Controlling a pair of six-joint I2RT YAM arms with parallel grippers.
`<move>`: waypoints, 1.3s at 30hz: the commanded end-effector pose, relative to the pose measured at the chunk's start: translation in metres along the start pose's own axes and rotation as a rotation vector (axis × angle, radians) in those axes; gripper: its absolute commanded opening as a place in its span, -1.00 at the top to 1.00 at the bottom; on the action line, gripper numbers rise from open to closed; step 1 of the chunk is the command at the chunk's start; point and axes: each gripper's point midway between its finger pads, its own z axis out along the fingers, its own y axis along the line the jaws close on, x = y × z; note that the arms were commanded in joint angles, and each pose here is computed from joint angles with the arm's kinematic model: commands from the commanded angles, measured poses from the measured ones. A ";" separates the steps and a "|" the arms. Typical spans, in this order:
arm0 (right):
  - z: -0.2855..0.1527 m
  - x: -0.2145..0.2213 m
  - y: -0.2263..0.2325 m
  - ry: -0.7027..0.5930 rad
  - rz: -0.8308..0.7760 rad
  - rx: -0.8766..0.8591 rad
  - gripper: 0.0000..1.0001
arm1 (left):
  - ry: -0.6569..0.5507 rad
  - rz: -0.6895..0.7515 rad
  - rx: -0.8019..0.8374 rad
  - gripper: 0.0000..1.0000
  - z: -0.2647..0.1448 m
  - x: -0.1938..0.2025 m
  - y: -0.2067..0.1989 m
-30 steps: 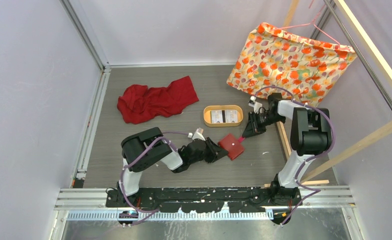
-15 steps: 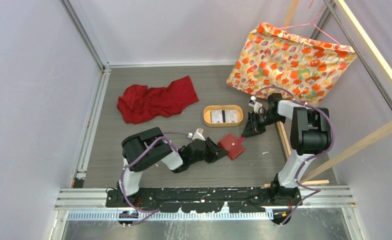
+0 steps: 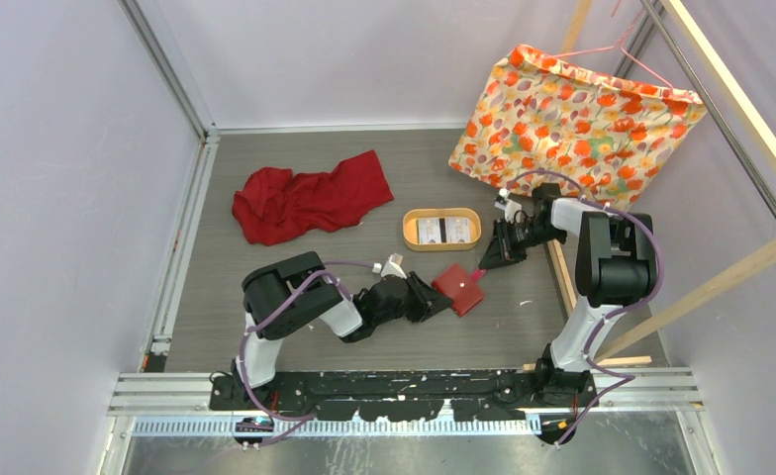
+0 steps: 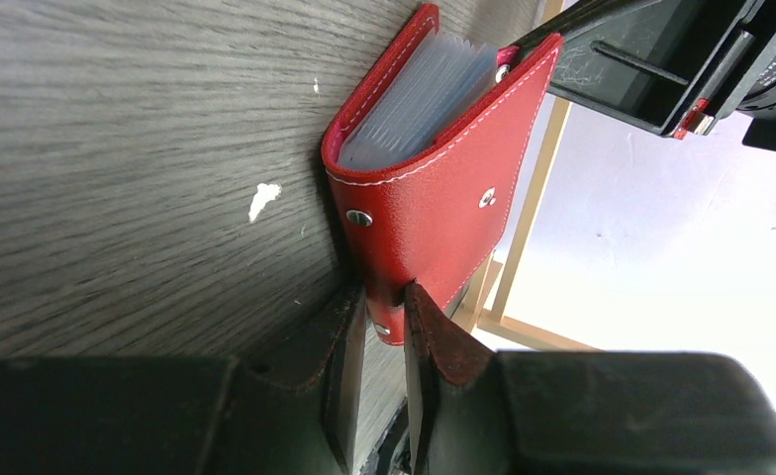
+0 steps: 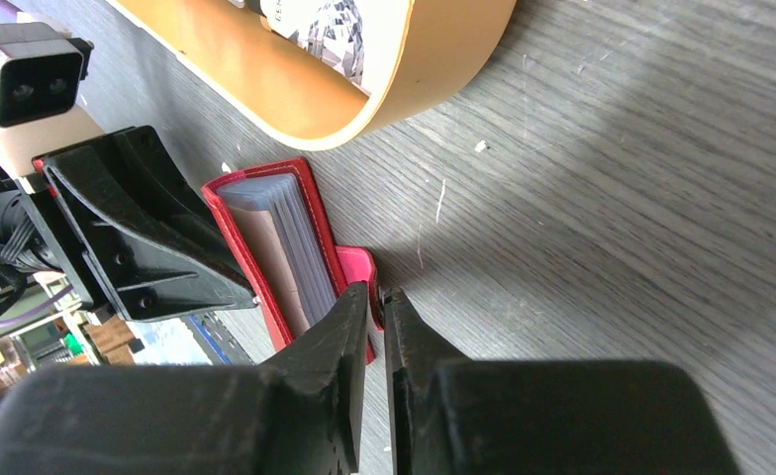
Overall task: Put the credit cards into the card holder
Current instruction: Close the card holder at the center of the board.
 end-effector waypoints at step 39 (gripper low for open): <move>-0.027 -0.014 0.024 -0.086 -0.159 -0.005 0.97 | -0.007 0.036 -0.117 0.31 -0.002 0.001 0.049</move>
